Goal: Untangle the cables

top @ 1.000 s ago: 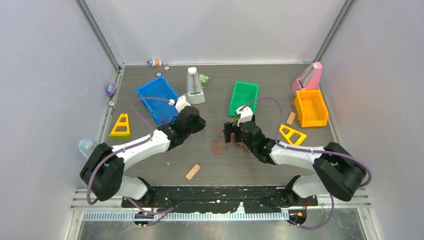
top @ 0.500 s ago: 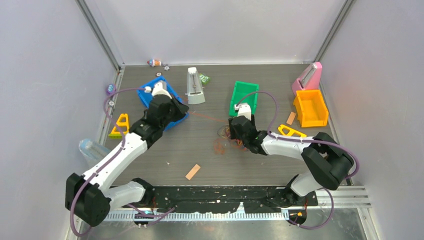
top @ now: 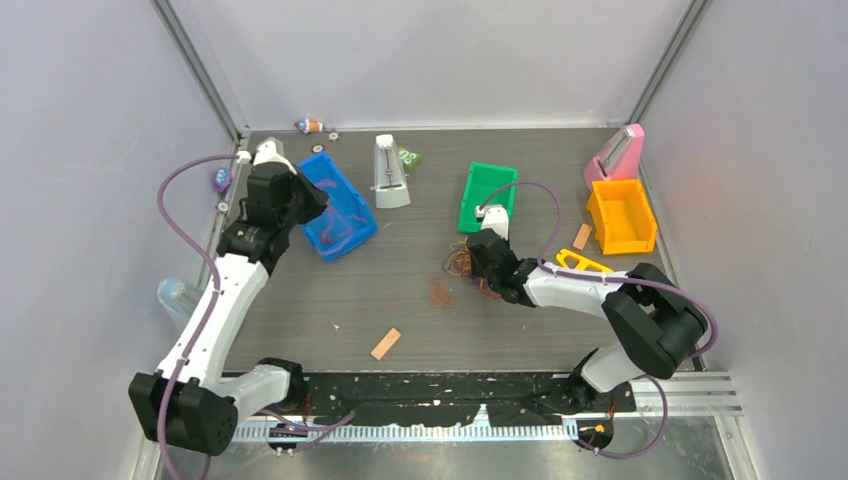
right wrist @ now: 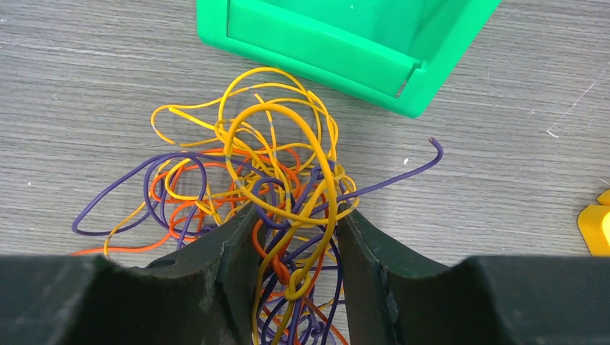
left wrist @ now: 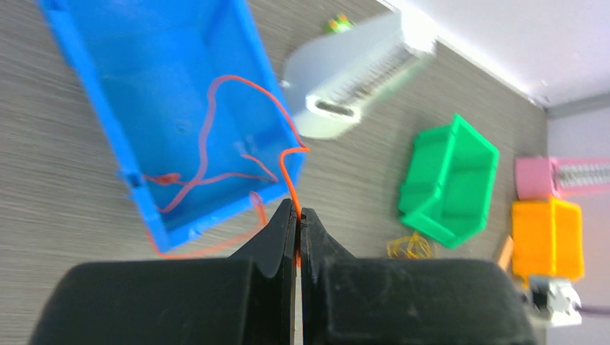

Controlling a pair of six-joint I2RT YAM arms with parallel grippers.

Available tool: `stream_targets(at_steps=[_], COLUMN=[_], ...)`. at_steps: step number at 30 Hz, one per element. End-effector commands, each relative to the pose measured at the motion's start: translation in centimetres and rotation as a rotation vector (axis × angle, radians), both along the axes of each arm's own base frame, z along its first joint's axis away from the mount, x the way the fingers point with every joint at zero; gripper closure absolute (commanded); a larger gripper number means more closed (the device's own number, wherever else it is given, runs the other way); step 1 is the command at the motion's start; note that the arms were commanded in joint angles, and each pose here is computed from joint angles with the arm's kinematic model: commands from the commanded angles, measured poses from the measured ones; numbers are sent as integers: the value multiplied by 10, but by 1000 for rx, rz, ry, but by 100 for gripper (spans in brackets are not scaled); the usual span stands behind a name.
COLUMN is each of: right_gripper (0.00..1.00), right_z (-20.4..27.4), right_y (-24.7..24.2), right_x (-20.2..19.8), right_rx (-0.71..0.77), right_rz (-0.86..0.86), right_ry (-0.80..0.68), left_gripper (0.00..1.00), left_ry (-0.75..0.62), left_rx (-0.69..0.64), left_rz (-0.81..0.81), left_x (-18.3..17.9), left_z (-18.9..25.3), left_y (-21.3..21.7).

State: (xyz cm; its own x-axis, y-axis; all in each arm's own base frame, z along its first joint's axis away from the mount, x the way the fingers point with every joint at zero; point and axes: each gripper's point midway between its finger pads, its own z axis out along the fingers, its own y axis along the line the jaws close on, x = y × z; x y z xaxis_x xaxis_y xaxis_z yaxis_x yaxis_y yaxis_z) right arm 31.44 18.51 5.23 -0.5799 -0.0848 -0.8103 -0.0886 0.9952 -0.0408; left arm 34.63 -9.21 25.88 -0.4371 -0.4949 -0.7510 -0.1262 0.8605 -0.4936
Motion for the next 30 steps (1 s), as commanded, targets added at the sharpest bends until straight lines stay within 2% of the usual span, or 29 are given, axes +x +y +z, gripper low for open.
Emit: stream_targets(at_steps=[1,6,10,14,19,24,27,30], right_gripper=[53,53,53,53,53,53,53,53], right_z=[14,16,16,16,16,16,17,16], right_y=[2,5,4,6,7,8,9,9], right_x=[8,8,8,8,8,9,9,8], right_rx=[35,53,51,54,54,57,61,63], right_rz=[-27,-12,-12,-8,-4,3,7,11], right_ry=[-44,-49,-50,-49,-49,-50,-50,-47], left_gripper=[100,100,100,100,100,100,100,100], left_ry=[-14,58,28,20,-54,-77,-133,-152], left_rx=[16,58,40,-13,-85,-203,-212,-137], left_rz=[45,81,114,67,45,-89,-40,55], left_x=[19,44,61,72,80,65,56,55], left_z=[13,6,19,36,64,86,92,93], left_y=[31,48,60,50,41,4,11,35])
